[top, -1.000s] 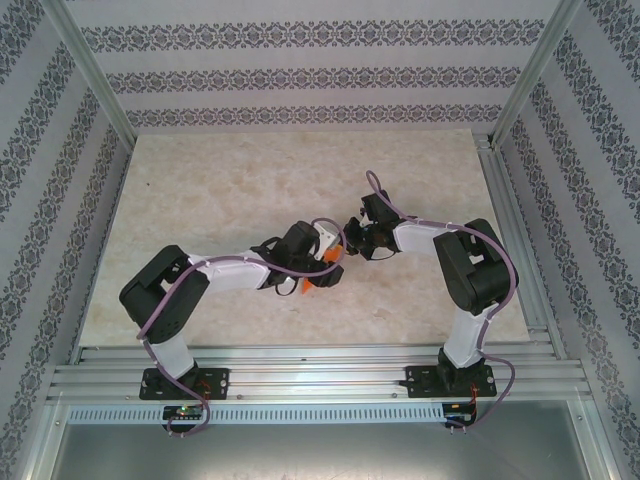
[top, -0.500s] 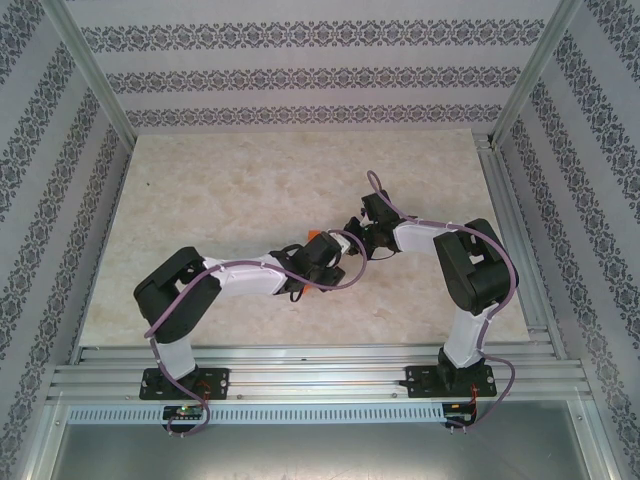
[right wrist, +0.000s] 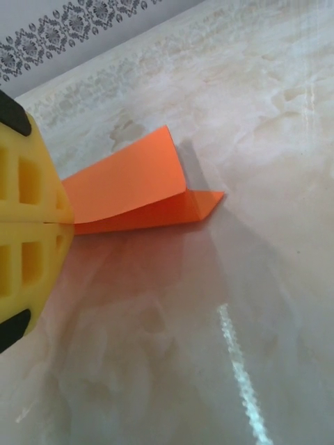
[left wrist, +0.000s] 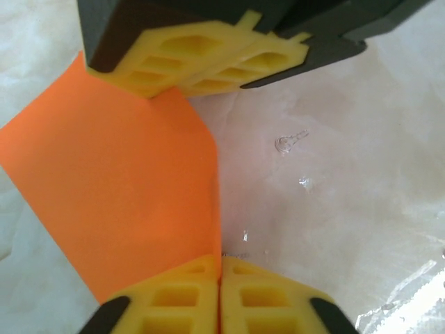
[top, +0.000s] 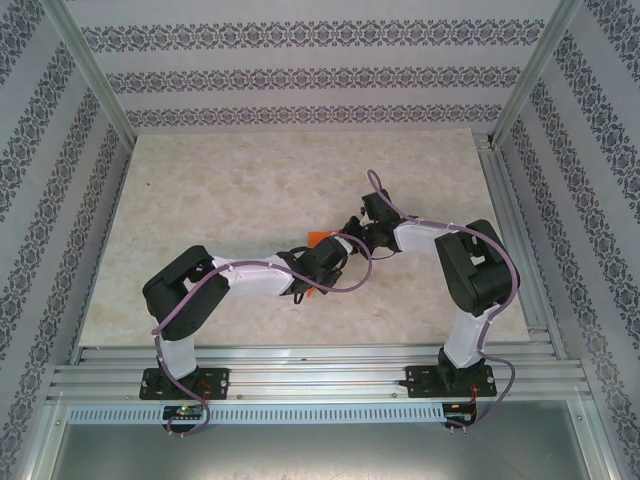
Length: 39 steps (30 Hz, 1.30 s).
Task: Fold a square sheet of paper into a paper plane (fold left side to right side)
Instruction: Fold the wing for the fifth time at the center of the table.
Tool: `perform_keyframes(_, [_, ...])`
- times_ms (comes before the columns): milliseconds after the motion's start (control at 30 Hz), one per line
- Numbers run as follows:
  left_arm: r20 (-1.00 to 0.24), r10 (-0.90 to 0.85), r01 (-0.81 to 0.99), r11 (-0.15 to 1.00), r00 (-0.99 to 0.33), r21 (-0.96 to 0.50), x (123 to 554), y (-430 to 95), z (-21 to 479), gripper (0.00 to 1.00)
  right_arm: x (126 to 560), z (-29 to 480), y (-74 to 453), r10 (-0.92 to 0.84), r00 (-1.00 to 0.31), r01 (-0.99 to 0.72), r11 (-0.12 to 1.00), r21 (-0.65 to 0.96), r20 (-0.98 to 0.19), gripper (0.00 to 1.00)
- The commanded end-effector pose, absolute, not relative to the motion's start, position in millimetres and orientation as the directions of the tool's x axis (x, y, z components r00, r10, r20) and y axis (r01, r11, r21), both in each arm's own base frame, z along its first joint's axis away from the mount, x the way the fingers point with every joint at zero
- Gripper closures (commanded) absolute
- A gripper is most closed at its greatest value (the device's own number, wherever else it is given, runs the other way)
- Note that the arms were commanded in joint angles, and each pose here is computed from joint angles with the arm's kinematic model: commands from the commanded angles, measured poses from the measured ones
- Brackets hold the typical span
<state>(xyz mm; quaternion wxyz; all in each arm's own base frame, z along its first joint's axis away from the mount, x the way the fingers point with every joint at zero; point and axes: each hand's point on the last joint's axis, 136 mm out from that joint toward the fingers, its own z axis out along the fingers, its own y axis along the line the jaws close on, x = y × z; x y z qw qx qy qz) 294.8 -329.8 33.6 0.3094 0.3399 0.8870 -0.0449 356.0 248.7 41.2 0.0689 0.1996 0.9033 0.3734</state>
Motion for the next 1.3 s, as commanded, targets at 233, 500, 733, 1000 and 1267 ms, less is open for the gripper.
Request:
perform_keyframes(233, [-0.63,0.351,0.586,0.784,-0.692,-0.207,297.5,-329.4,56.7,0.99,358.7,84.2,210.7,0.396,-0.909,0.181,0.659,0.73,-0.132,0.63])
perform_keyframes(500, [-0.601,0.16,0.517,0.705,-0.783,-0.485,312.3,-317.2,67.5,0.99,353.9,70.8,184.3,0.393,-0.907,0.179,0.683,0.708,-0.15,0.76])
perform_keyframes(733, [-0.553,0.104,0.472,0.663,-0.827,-0.581,322.2,-317.9,61.9,0.99,356.1,64.8,203.2,0.339,-0.926,0.119,0.679,0.724,-0.165,0.83])
perform_keyframes(1000, [-0.518,0.07,0.423,0.674,-0.853,-0.605,335.0,-307.9,50.6,0.99,365.1,50.9,220.8,0.321,-0.934,0.117,0.691,0.713,-0.158,0.95])
perform_keyframes(1267, [-0.506,0.01,0.393,0.644,-0.862,-0.657,341.9,-303.4,53.9,0.99,375.4,43.9,234.1,0.319,-0.935,0.115,0.688,0.717,-0.156,0.95])
